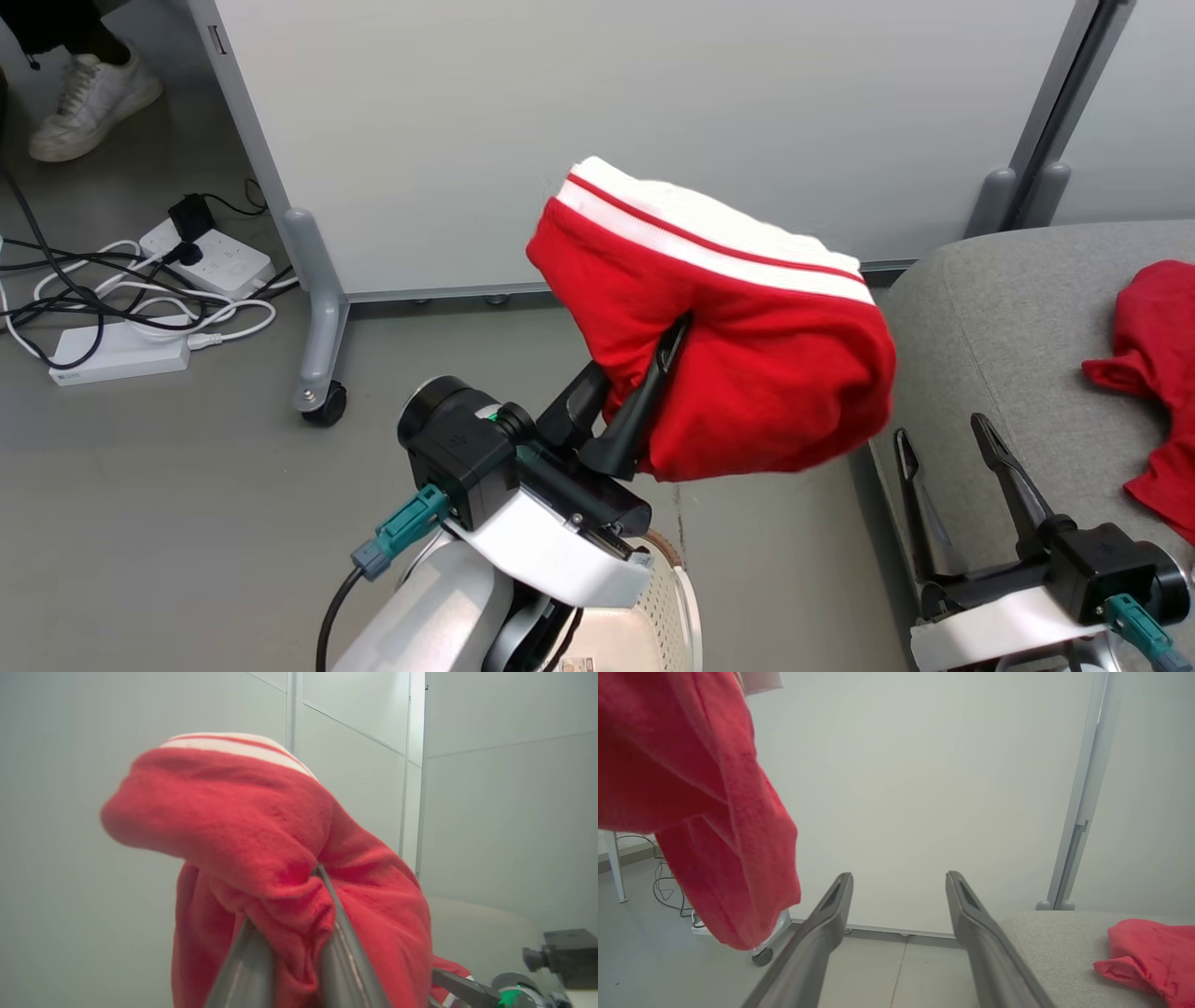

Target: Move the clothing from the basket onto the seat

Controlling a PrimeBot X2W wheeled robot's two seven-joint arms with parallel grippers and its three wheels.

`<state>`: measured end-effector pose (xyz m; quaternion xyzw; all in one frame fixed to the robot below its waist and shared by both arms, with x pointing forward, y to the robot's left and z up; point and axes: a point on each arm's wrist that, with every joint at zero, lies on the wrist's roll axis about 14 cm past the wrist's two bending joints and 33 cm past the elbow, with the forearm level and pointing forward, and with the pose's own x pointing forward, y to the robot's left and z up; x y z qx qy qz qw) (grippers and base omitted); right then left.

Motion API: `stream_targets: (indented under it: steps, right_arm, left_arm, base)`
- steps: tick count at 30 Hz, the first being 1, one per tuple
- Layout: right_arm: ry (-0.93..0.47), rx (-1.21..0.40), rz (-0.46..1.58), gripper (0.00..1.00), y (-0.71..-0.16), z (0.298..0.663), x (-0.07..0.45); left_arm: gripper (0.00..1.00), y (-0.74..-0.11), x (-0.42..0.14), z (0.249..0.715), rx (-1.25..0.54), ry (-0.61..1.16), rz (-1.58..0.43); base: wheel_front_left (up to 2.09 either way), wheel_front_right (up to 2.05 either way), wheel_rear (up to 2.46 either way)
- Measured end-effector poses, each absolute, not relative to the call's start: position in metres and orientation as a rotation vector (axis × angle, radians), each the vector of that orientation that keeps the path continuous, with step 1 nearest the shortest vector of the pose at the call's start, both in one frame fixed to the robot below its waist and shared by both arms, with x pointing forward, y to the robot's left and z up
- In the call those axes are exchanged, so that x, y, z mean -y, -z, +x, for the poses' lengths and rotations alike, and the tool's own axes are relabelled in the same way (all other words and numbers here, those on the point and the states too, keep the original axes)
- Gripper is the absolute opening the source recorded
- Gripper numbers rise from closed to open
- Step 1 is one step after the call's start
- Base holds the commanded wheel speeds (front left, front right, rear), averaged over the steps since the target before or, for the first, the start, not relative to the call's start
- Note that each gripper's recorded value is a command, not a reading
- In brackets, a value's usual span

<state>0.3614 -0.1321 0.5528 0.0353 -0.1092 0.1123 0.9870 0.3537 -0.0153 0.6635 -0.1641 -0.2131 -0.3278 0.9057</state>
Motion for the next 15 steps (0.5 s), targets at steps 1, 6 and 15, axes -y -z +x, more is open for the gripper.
stream_targets:
  steps: [1,6,15]
  right_arm:
    - [-0.224,0.219,0.071,1.00,-0.5526,0.3612,0.1326]
    - [-0.213,0.213,0.074,1.00,-0.5505,0.3610,0.1360]
    - [-0.210,0.209,0.073,1.00,-0.5492,0.3619,0.1370]
  left_arm:
    - [0.00,-0.6631,0.0170,0.3529,0.437,0.682,-0.344]
    - [0.00,-0.6611,0.0193,0.3535,0.429,0.688,-0.356]
    - [0.00,-0.6615,0.0151,0.3560,0.431,0.674,-0.357]
  base:
    - [0.00,0.00,0.00]
    - [0.00,0.00,0.00]
    - [0.00,0.00,0.00]
